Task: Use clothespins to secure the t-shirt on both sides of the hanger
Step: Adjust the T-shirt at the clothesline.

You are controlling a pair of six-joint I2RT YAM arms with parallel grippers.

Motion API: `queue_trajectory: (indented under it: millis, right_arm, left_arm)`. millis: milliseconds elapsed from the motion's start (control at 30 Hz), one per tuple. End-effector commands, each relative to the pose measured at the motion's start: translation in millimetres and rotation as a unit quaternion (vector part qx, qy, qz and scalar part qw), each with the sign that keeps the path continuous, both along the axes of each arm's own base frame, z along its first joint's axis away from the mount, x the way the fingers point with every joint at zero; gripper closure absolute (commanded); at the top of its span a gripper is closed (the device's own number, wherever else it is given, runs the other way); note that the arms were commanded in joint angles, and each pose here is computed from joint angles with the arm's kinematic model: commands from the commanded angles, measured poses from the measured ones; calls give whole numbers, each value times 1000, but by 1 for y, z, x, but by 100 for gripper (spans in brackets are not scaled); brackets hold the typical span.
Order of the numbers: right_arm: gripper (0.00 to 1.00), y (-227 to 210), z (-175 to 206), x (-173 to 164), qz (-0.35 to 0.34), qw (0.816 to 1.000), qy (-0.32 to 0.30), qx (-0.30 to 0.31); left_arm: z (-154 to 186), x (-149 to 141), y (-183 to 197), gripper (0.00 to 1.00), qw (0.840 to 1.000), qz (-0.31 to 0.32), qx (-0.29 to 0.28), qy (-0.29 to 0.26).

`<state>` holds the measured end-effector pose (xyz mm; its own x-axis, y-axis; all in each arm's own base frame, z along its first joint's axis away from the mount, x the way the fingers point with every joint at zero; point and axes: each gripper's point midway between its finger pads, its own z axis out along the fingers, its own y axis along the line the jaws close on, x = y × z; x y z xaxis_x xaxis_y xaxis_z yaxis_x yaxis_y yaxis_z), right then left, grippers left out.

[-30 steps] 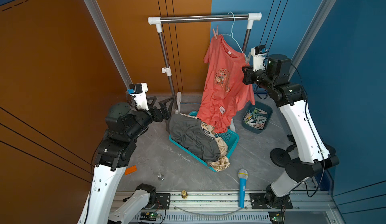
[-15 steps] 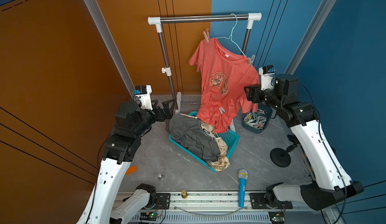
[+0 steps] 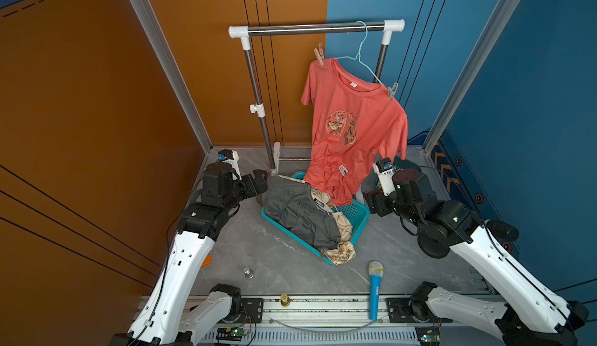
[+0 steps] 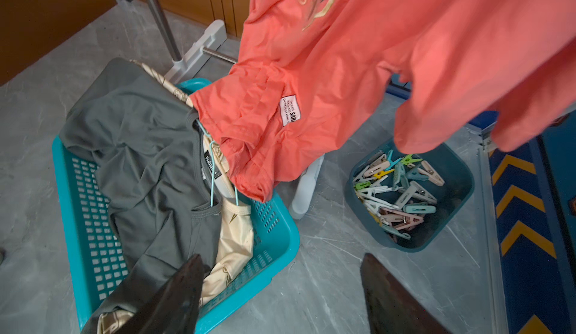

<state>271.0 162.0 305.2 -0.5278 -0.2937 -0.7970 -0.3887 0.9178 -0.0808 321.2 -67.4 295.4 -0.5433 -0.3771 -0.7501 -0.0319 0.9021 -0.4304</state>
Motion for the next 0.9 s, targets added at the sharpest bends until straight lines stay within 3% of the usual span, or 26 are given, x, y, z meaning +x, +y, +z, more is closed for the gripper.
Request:
queue_trajectory:
  millis: [0,233,367,567,867]
  right_arm:
    - [21,18,-17,10,3,1000,26,10]
    - [21,54,-55,40,14,994,100,41]
    - [22,67,-78,58,13,986,146,76]
    - [24,80,-107,77,6,980,180,79]
    - [41,79,-139,109,-17,965,229,123]
  left_arm:
    - [-24,-1,2,2,999,13,-29,30]
    - [-82,-8,4,2,994,23,-23,106]
    - [-104,-10,1,2,990,19,-25,137]
    - [-129,-9,-8,2,985,12,-20,171]
    - [-163,-3,-25,2,977,-5,7,215]
